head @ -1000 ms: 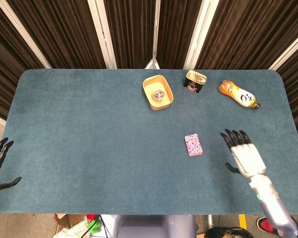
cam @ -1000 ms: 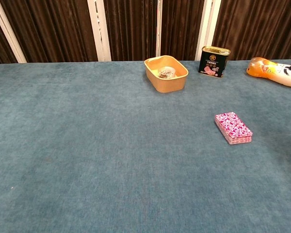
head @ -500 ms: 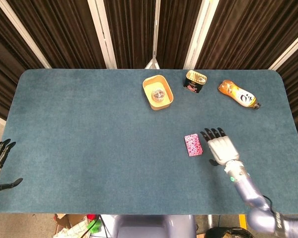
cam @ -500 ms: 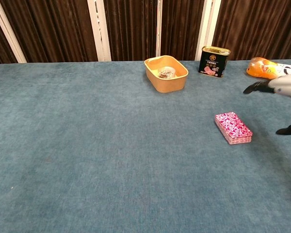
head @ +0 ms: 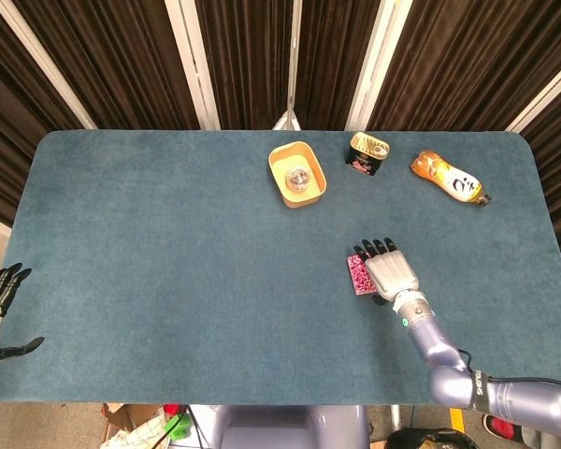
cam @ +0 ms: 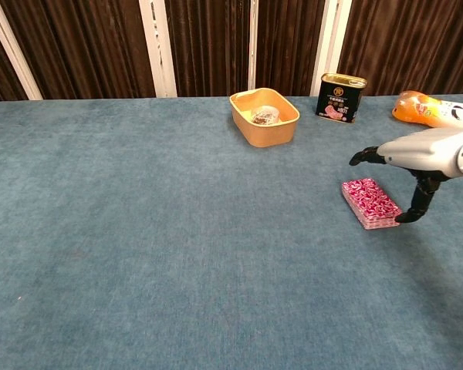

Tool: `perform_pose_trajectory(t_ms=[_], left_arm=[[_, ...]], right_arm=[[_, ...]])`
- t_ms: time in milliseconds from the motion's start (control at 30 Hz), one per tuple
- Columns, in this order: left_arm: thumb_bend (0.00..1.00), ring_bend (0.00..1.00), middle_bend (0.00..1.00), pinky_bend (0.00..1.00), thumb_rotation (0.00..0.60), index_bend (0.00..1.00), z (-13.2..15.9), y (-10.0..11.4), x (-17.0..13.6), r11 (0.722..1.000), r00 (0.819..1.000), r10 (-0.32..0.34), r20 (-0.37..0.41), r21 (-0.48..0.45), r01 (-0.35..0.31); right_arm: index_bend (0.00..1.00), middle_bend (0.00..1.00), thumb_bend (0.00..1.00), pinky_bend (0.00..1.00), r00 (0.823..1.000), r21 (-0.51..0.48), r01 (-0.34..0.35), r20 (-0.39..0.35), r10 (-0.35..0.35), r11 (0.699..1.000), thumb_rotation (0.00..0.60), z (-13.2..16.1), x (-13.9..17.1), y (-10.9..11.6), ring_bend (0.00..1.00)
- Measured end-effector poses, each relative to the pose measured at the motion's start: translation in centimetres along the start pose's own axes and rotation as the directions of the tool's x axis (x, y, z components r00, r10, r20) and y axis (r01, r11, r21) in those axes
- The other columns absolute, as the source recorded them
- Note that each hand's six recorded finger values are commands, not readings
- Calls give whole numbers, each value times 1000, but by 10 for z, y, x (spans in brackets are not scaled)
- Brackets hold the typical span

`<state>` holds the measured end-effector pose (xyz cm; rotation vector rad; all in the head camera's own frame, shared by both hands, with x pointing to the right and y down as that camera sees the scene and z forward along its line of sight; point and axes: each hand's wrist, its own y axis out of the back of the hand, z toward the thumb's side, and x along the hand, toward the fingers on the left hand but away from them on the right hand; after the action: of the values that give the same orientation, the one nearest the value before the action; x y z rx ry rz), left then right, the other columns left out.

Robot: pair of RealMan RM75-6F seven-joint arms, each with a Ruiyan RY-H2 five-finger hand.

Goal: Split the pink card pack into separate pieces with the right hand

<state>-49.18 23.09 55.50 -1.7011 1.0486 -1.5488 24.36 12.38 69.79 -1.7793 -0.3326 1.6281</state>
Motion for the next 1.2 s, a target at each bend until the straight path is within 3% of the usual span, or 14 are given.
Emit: perform_pose_trajectory(t_ms=[567,933,1200], left_arm=[[0,0,0,0,600,0,-1,0,1,1000,1000,-14,-2,-11,14],[0,0,0,0,600,0,-2,0,1,1000,1000,-14,-4,-13,14],[0,0,0,0,600,0,-2,0,1,1000,1000,-13,-4,-14,13]], right_arm=[[8,89,266,0,1000,-1,-9,6,9,1000,600,11,-19,-8,0],[125,194,266,0,1000,-7,-20,18,21,1000,600,13,-24,-11,0],[180,215,266,0,999,-5,-16,28,17,1000,600,14,-26,-12,0]])
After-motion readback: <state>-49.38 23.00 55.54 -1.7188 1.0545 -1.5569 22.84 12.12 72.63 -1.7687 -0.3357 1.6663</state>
